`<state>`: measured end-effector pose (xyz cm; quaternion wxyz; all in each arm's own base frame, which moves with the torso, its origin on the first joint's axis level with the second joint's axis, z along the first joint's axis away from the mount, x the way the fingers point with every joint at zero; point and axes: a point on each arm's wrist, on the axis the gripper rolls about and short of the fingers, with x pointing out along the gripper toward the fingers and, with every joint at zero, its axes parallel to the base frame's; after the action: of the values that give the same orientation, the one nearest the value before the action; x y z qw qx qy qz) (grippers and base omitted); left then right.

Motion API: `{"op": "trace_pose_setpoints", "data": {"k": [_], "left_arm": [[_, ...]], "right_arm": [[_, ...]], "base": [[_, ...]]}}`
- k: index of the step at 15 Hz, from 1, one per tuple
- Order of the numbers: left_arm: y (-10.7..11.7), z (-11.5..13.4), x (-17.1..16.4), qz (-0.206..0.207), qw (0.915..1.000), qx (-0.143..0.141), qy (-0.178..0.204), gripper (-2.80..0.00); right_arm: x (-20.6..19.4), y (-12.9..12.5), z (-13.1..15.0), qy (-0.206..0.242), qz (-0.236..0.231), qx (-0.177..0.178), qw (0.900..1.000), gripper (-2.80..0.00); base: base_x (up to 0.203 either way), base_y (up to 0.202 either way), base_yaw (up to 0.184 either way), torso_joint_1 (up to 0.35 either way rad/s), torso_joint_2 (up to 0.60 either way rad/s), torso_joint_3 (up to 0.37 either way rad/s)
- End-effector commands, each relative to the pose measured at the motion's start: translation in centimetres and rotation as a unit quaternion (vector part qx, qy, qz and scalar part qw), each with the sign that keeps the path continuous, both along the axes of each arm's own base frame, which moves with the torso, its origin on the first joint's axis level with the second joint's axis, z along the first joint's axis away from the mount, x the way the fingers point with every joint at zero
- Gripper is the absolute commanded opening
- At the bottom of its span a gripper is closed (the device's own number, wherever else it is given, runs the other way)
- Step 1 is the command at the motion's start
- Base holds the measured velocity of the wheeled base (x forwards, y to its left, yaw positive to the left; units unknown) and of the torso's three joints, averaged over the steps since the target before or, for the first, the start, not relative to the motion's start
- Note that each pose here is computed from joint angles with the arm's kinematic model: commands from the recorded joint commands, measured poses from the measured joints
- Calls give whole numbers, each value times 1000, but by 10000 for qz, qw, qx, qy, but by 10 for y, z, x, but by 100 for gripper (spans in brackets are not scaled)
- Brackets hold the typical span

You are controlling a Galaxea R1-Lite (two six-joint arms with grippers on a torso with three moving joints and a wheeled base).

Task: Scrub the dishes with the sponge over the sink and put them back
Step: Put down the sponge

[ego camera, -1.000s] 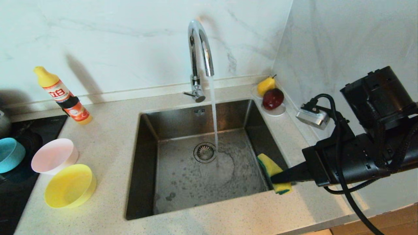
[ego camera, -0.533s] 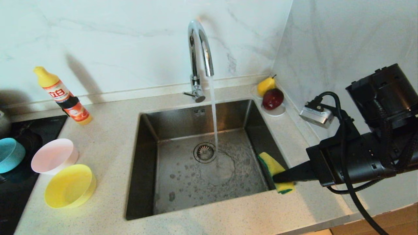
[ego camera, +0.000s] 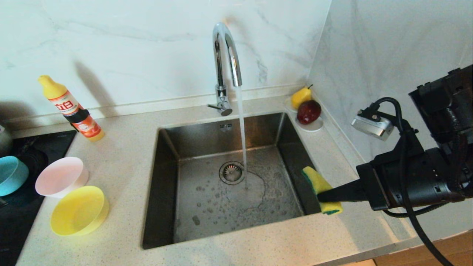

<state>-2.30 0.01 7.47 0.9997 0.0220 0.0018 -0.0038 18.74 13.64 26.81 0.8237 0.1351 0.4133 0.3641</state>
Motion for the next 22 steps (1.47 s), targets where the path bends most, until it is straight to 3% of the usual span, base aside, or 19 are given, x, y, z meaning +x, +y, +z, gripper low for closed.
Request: {"op": "trace_pose_setpoints", "data": {"k": [1,5,9,13,17,20,22], "left_arm": [[0,-1,0,-13,10000,72,58,-280],[0,-1,0,-17,10000,64,14,-280],[0,-1,0,-17,10000,26,4,-280],[0,-1,0,-16,10000,3,4,-280],[0,-1,0,-16,10000,3,4,-280],[0,-1,0,-16,10000,3,5,-280],[0,-1,0,-16,10000,3,4,-280]], "right_arm": [[-8,-3,5,-188,-130,-90,9997,-280],[-20,2,0,-681,-295,-740,9945,-280],[-25,4,-10,-1157,-774,-1558,9779,-280],[-32,-5,-14,-1311,-903,-1807,9706,-280],[-38,-14,-33,-1497,-1071,-2600,9479,-280],[-36,-13,-41,-1603,-1171,-2691,9424,-280],[-36,-9,-53,-1608,-1204,-2961,9338,-280]], "base": [[0,0,0,0,0,0],[0,0,0,0,0,0],[0,0,0,0,0,0],[0,0,0,0,0,0],[0,0,0,0,0,0],[0,0,0,0,0,0],[0,0,0,0,0,0]]}}
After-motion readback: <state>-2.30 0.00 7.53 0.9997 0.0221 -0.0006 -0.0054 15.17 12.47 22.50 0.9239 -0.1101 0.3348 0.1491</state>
